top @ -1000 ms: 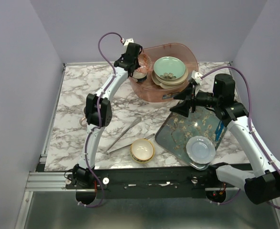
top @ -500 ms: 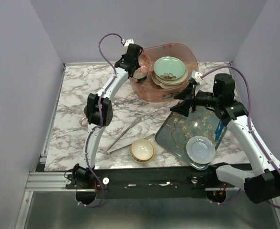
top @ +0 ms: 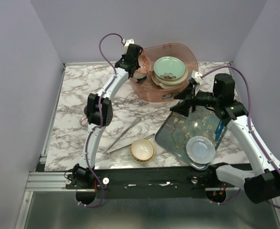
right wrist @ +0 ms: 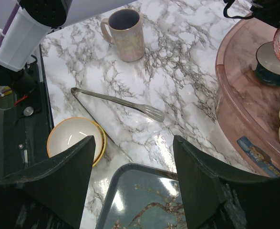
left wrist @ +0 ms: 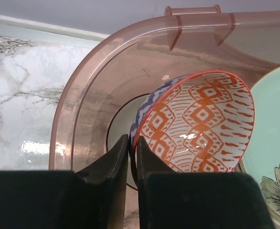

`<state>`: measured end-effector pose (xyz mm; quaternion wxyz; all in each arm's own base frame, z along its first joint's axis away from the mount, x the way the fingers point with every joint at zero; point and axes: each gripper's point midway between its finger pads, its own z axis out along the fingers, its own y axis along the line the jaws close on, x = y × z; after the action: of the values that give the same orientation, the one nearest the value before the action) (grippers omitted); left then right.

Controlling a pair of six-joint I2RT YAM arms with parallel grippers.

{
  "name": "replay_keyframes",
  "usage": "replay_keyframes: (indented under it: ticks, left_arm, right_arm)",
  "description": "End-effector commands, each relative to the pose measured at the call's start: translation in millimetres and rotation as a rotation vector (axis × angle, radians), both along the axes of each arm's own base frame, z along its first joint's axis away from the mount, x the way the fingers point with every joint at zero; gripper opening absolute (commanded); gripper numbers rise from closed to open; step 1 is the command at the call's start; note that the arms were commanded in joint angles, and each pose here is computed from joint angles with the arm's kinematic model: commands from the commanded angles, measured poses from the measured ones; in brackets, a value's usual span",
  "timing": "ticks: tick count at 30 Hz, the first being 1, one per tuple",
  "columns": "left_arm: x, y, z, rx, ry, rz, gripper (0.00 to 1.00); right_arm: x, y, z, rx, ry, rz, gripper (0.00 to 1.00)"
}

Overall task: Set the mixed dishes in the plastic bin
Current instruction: Place the bowl in the plastic bin.

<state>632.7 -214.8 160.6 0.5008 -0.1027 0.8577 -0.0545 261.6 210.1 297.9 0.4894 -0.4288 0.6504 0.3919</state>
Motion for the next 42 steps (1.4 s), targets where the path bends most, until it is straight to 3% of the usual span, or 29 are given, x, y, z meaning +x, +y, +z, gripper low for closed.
replay_keyframes:
  ticks: [1, 42]
  left_arm:
    - [10, 8, 0, 0.018, -0.034, 0.029, 0.2]
    - [8, 5, -11, 0.023, -0.01, 0.008, 0.3]
  right_arm:
    - [0, -1, 1, 0.009, -0.014, 0.012, 0.74]
    - [0, -6, 6, 0.017, -0.021, 0.001, 0.75]
